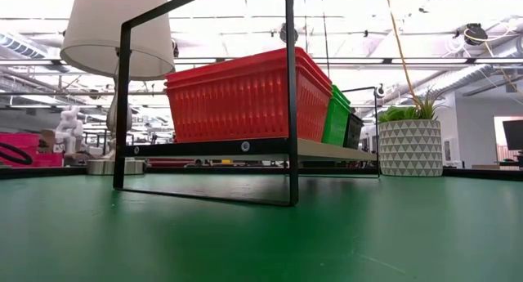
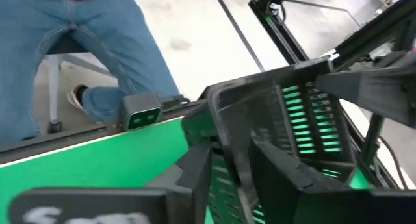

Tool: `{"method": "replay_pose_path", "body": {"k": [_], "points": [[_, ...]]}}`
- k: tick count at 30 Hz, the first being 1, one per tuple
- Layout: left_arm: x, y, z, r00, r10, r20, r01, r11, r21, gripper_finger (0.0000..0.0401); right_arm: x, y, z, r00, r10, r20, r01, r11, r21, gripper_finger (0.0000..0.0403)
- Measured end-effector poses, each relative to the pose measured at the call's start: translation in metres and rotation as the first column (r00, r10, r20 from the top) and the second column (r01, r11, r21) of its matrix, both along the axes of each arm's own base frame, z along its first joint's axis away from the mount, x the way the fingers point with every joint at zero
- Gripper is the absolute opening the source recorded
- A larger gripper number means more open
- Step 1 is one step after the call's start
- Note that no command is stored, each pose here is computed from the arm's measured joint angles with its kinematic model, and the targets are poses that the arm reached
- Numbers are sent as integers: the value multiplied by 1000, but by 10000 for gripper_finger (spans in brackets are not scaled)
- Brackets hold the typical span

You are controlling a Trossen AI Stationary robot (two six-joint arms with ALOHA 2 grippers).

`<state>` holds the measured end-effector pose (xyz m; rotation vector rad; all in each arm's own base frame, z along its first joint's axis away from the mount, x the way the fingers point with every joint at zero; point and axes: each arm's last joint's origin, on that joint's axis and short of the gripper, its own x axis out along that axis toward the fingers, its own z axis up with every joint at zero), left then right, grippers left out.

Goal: Stack baskets on shelf by color
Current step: Stack the black bin into the stacked black bin on the shelf

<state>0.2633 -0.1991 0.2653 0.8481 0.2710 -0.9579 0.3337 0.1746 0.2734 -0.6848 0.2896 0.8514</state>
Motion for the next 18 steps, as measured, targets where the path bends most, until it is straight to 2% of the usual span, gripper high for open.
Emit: {"method": "replay_pose_path", "body": {"k": [5, 8, 13, 18], "points": [[2, 0, 2, 999, 11, 42, -11, 1000, 6, 33, -2, 0, -2, 999, 21, -27, -21, 1000, 1, 42], [3, 0, 3, 997, 63, 36, -63, 998, -17, 35, -3, 3, -2, 999, 39, -33, -38, 999, 5, 12], [2, -4, 6, 983, 179, 39, -176, 983, -53, 52, -7, 9, -2, 998, 56, -31, -56, 998, 6, 14], [-1, -14, 14, 949, 281, 144, -269, 958, -97, 108, -8, 12, -2, 997, 67, -30, -67, 998, 10, 9]]}}
